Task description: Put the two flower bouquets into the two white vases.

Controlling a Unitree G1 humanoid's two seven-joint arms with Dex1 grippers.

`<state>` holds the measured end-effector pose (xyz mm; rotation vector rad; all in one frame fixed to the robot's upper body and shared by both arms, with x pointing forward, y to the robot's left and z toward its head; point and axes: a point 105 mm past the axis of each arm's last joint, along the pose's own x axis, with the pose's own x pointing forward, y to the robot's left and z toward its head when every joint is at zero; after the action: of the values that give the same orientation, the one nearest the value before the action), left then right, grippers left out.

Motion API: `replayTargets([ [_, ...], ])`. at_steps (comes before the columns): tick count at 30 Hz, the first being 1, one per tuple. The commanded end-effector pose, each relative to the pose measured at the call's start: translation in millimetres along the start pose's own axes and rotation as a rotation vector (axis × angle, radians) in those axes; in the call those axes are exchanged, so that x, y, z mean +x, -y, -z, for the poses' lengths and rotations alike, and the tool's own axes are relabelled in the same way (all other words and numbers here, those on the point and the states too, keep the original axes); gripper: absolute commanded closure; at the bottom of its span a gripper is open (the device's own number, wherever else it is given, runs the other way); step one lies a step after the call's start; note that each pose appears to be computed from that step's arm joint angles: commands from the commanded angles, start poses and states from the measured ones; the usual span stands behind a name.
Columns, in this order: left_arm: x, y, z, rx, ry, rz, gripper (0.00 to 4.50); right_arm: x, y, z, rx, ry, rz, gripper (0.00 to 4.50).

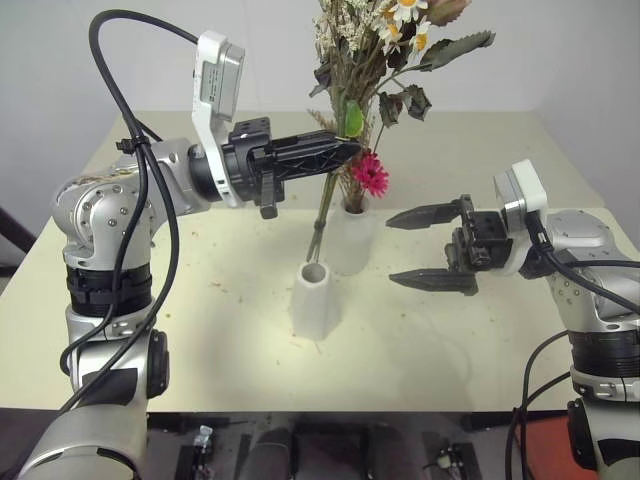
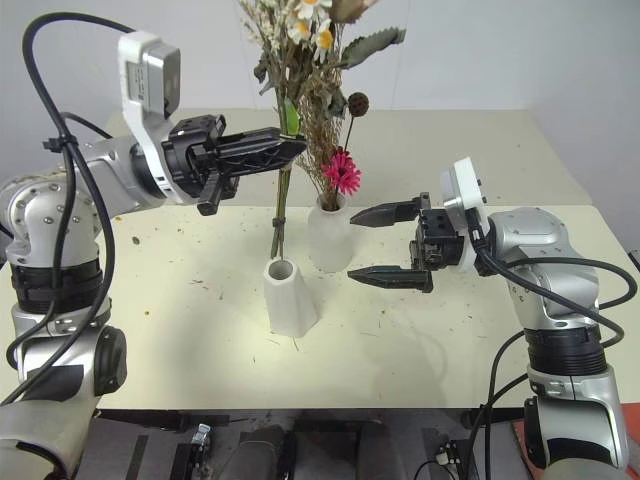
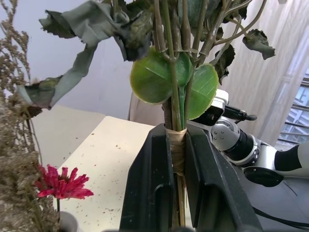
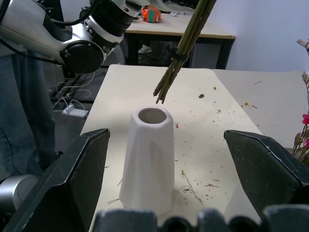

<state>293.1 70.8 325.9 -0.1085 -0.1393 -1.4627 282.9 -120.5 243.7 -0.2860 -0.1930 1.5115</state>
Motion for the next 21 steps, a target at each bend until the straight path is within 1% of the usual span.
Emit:
replayTargets([
  [1,3,8,-3,0.053,0.033,0.033,4.39,-3,2,-12,-0.046,0.011,0.012,0.0],
  [7,2,8,7,0.072,0.036,0.04,4.39,-4,3,-12,-0.045,0.005,0.024,0.0],
  [16,-2,10,19,0.106,-0.003,0.042,4.39,-4,4,-10,-0.042,0.004,0.025,0.0],
  [21,-4,12,30,0.111,-0.019,0.038,4.39,-5,6,-9,-0.039,0.001,0.026,0.0],
])
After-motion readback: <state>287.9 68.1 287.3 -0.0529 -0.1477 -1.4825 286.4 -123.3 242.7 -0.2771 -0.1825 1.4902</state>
